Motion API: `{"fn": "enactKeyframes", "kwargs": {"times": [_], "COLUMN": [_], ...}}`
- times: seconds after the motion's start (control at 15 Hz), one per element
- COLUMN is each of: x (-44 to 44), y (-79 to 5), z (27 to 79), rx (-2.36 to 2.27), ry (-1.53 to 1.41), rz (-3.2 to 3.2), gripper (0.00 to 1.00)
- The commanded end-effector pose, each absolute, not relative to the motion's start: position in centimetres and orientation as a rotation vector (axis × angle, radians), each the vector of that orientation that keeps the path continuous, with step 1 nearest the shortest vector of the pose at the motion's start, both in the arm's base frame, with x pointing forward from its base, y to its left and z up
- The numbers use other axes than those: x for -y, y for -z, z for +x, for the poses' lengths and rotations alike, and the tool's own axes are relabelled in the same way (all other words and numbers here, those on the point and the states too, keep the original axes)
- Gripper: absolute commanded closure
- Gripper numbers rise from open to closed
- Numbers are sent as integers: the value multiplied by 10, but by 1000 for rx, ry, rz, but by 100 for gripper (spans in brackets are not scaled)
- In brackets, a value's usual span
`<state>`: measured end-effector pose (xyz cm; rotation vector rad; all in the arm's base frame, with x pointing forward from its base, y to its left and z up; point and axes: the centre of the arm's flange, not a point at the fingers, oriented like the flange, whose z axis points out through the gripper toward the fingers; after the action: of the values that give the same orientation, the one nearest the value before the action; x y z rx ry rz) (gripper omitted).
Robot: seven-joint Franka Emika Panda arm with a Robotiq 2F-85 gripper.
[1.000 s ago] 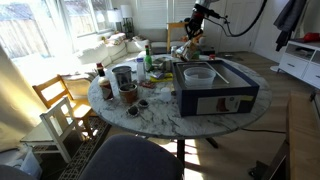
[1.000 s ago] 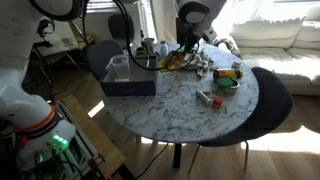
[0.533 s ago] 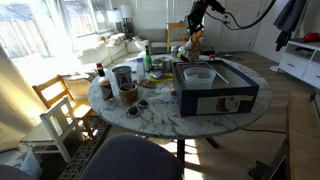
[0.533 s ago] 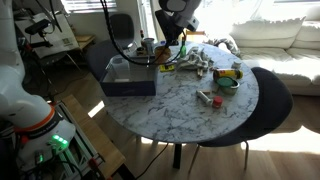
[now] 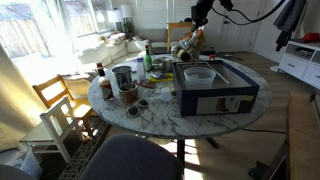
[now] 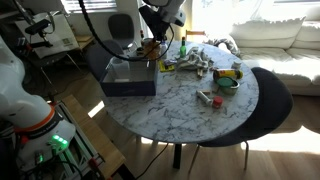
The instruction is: Put the orange packet in the clear container
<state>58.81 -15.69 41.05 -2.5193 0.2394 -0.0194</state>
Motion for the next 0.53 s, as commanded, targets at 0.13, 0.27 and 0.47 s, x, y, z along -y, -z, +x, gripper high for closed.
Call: {"fn": "enactKeyframes", "kwargs": {"times": [0.13,0.27,0.47], "x": [147,146,139], "y": [-432,-431,-421], "z": [543,543,546], "rx": [-179,-186,-194], "ry": [106,82,43], "rz": [-2461,-2474,-2479], "gripper": [100,100,100]}}
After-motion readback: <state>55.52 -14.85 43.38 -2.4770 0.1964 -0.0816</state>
